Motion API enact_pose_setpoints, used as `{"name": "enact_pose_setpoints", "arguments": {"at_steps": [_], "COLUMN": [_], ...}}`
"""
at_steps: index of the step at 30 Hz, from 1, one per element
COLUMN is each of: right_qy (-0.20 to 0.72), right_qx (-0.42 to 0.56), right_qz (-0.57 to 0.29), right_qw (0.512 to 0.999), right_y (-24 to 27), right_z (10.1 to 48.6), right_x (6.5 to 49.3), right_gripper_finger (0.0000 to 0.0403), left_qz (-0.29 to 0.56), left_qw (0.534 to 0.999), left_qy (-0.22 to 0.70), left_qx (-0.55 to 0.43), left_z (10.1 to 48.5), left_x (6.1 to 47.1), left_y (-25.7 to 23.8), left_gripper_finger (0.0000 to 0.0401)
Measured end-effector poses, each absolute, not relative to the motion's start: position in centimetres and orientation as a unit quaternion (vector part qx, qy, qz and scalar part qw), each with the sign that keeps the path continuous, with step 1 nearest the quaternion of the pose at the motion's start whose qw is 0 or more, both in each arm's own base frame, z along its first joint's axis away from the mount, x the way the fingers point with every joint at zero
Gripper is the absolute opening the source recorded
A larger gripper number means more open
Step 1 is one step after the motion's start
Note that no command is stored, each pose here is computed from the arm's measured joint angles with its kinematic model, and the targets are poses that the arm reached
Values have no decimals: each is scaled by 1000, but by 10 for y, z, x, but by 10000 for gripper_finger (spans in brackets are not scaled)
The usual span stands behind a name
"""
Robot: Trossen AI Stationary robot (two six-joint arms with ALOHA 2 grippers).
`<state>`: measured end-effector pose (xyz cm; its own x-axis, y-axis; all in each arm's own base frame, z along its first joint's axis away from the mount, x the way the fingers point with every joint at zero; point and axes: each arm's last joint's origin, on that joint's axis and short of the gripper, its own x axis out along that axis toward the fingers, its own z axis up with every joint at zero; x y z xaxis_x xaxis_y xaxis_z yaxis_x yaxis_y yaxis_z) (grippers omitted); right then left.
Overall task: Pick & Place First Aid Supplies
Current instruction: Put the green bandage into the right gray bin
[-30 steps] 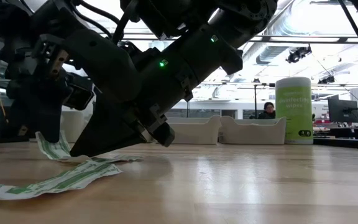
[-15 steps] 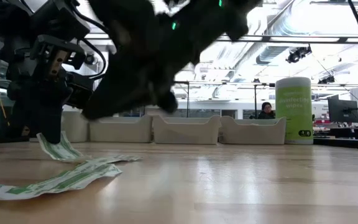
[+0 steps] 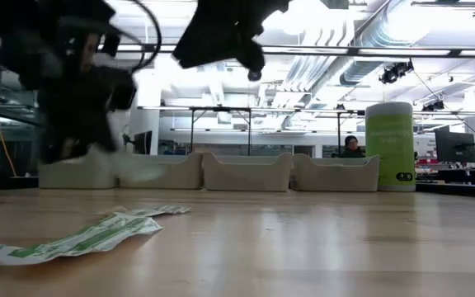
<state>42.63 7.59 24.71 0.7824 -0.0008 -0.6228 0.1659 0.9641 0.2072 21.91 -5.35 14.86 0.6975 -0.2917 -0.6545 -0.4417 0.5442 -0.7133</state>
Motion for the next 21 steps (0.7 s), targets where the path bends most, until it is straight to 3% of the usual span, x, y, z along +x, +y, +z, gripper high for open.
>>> {"name": "enact_pose_setpoints", "arguments": {"at_steps": [11,21], "right_qy": [314,286], "right_qx": [145,127], "right_qz": [-44,-59], "right_qw": [937,948], "right_y": [34,7], "right_z": [292,329], "right_x": [404,379], "right_gripper_finger": [119,172], "left_qz": [108,183], "left_qw": [922,955], "left_qy": [188,145], "left_qx": [-320,-182], "left_z": [216,260], "left_x": [224,225], "left_y": [-42,-37], "left_gripper_finger": [0,0]}}
